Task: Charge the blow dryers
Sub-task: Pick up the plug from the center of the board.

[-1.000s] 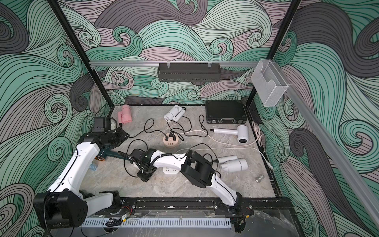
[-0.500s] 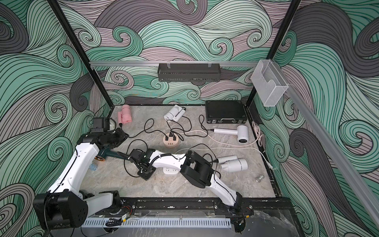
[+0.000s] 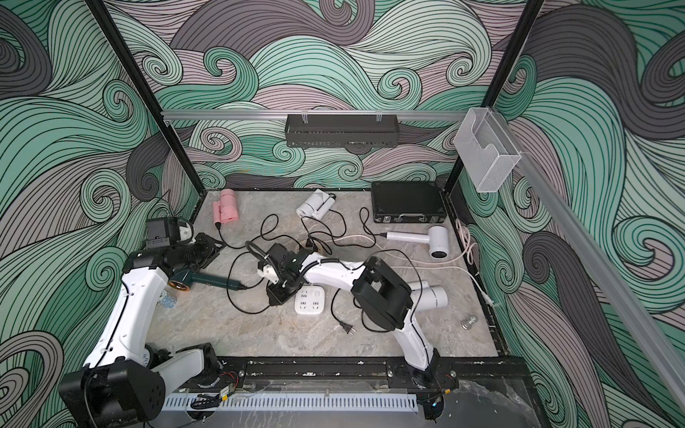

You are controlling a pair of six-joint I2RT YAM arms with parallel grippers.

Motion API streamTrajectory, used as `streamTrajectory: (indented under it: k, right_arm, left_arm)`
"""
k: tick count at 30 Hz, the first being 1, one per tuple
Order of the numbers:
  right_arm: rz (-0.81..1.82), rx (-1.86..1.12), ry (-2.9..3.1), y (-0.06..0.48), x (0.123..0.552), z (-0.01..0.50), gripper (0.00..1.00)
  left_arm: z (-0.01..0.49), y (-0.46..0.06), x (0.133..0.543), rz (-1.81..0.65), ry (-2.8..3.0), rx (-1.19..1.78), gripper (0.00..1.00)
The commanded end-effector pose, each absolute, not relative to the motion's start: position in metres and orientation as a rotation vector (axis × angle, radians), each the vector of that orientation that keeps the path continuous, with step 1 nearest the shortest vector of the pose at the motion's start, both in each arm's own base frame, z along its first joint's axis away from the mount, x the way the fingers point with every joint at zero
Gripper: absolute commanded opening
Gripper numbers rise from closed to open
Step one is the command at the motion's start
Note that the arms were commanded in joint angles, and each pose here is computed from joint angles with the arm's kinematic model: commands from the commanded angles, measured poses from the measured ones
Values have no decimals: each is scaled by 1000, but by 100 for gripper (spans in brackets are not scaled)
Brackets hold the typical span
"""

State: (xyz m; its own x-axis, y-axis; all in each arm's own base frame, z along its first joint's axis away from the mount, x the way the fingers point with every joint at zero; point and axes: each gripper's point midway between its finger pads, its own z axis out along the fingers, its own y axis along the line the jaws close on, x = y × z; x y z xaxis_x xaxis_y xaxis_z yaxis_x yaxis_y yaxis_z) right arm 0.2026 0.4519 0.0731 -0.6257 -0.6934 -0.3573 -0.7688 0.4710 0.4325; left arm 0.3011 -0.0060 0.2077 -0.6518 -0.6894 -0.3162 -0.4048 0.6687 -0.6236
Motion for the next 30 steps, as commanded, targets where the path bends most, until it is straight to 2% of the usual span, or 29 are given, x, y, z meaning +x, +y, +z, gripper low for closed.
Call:
streamTrajectory:
  k: [1,5,10,15,23,28,30]
  right_arm:
    - [973,-1285,2468,463,201,114,6]
    - [895,-1184,2425,455,216,131,5]
    - [627,-1048,2340,430,249,143,6]
    - [393,-1042,2269,413,266,141,5]
    - [420,-1012,2198,412,261,148,5]
    - [431,-1014,2194,409,254,146,5]
    - [432,-1021,2201,408,252,143,6]
  left_arm:
    - [222,-20,295,-794,2351,-776,37]
    - [224,-36,285,-893,2380,-726,38]
    - [198,-71,267,-1021,2530,-741,41]
    - [189,-121,266,-1063,2623,-633,49]
    - [158,-163,280,-1013,2751,-533,48]
    - [149,-175,297,-1029,2767,-501,39]
    - [143,-179,301,-1023,2788,-495,39]
